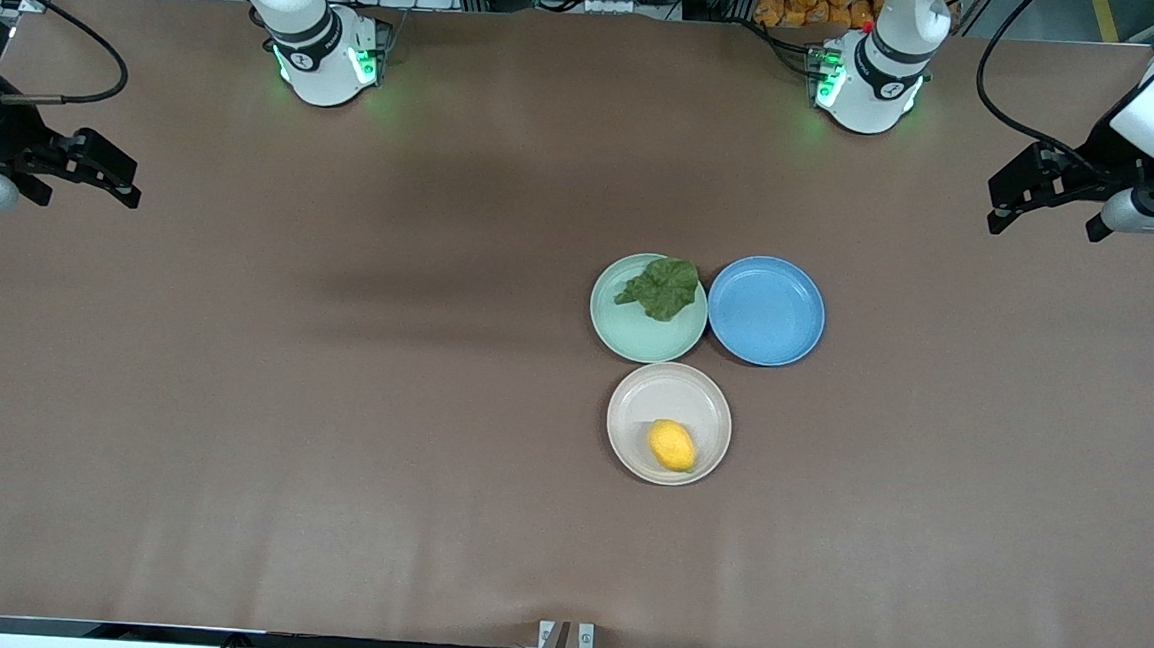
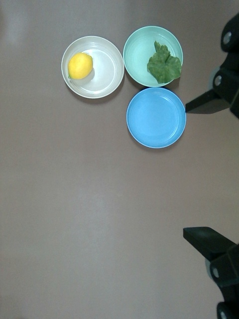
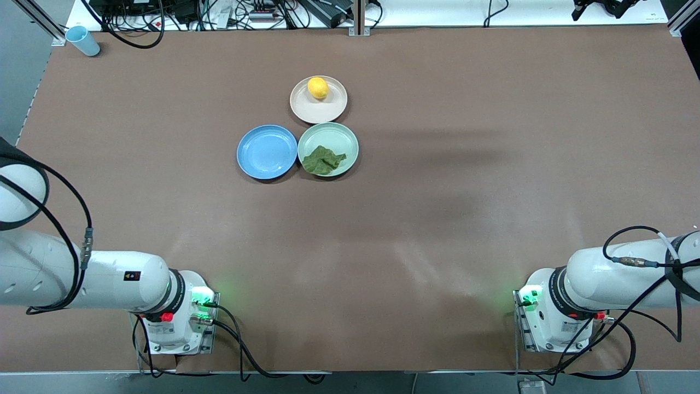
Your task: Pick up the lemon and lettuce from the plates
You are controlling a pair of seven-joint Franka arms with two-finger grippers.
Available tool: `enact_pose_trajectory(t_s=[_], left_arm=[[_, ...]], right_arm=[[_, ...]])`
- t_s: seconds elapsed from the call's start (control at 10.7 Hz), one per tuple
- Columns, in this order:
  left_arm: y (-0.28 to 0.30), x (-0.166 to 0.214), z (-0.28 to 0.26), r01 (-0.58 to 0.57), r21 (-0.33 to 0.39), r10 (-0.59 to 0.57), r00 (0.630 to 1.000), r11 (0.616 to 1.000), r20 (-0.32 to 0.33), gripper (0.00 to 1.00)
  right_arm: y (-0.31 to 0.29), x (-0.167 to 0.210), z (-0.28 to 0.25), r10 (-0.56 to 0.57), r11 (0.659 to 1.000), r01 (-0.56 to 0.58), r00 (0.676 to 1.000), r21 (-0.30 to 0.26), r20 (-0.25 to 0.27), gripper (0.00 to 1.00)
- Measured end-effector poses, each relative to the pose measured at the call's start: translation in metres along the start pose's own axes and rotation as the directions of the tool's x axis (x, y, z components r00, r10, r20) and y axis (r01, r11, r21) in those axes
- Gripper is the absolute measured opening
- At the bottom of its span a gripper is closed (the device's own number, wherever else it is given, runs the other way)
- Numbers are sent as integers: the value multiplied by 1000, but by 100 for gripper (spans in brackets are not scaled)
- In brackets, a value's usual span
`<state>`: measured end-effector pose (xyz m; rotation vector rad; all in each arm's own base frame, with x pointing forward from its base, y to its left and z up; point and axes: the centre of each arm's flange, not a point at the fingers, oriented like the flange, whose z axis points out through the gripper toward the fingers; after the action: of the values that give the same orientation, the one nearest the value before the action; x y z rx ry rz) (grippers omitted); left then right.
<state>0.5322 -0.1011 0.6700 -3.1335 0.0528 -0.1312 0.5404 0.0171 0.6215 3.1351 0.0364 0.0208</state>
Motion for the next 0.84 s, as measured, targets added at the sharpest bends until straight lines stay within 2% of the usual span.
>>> enact_pose_trajectory(t_s=[0.47, 0.84], left_arm=[[1, 2, 5, -1, 0, 1, 1000, 1000, 11, 100], [2, 17, 38, -3, 0, 3, 998, 1000, 68, 100]], right_arm=[[-2, 0, 0, -4, 1000, 4, 1000, 0, 0, 100], [-1, 0, 0, -2, 1000, 2, 1000, 0, -3, 100]])
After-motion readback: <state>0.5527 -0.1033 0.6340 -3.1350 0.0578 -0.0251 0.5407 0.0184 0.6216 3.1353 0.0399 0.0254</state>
